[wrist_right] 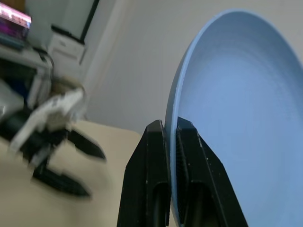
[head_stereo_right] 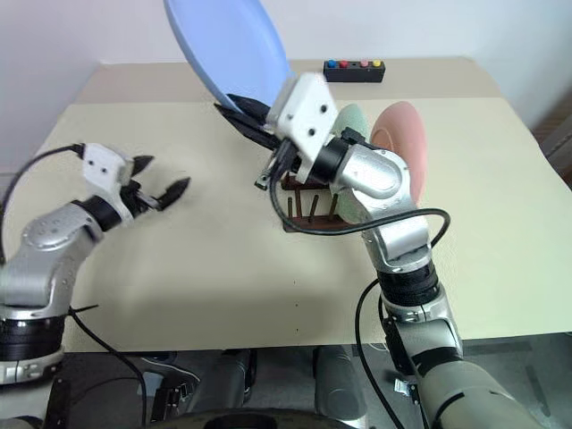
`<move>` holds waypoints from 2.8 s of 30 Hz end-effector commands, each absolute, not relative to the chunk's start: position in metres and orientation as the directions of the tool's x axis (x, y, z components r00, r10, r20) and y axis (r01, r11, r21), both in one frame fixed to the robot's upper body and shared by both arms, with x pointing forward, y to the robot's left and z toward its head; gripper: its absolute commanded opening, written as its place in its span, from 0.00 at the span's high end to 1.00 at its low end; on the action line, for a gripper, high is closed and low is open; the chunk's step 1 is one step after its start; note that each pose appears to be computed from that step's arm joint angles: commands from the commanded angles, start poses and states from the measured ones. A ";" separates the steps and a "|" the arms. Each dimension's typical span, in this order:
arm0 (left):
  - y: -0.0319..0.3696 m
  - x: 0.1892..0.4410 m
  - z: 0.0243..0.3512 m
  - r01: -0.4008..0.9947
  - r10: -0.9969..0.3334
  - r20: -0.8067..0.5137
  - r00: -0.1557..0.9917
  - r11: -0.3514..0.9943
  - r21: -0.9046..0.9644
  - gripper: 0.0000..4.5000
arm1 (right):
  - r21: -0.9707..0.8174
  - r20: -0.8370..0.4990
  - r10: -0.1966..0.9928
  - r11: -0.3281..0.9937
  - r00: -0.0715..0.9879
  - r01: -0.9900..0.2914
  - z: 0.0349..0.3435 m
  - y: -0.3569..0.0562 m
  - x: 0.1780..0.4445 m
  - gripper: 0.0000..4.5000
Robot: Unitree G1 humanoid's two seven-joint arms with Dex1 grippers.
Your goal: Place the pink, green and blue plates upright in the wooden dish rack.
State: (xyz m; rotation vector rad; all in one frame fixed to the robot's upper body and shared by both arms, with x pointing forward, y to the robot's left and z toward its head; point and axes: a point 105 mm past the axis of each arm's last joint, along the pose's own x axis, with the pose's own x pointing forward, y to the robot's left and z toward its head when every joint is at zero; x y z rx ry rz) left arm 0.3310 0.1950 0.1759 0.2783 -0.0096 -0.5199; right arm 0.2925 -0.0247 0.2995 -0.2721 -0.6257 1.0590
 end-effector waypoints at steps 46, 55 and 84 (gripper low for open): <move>0.120 0.294 0.150 0.759 -0.763 -0.092 0.640 0.609 0.231 0.02 | 0.246 0.370 0.741 0.503 0.560 -0.829 0.250 -0.077 0.276 1.00; 0.120 0.295 0.150 0.758 -0.763 -0.092 0.640 0.607 0.238 0.02 | 0.264 0.370 0.738 0.499 0.564 -0.825 0.249 -0.077 0.276 1.00; 0.118 0.294 0.148 0.763 -0.768 -0.094 0.634 0.601 0.240 0.00 | 0.047 0.288 0.781 0.566 0.554 -0.823 0.257 -0.090 0.268 0.00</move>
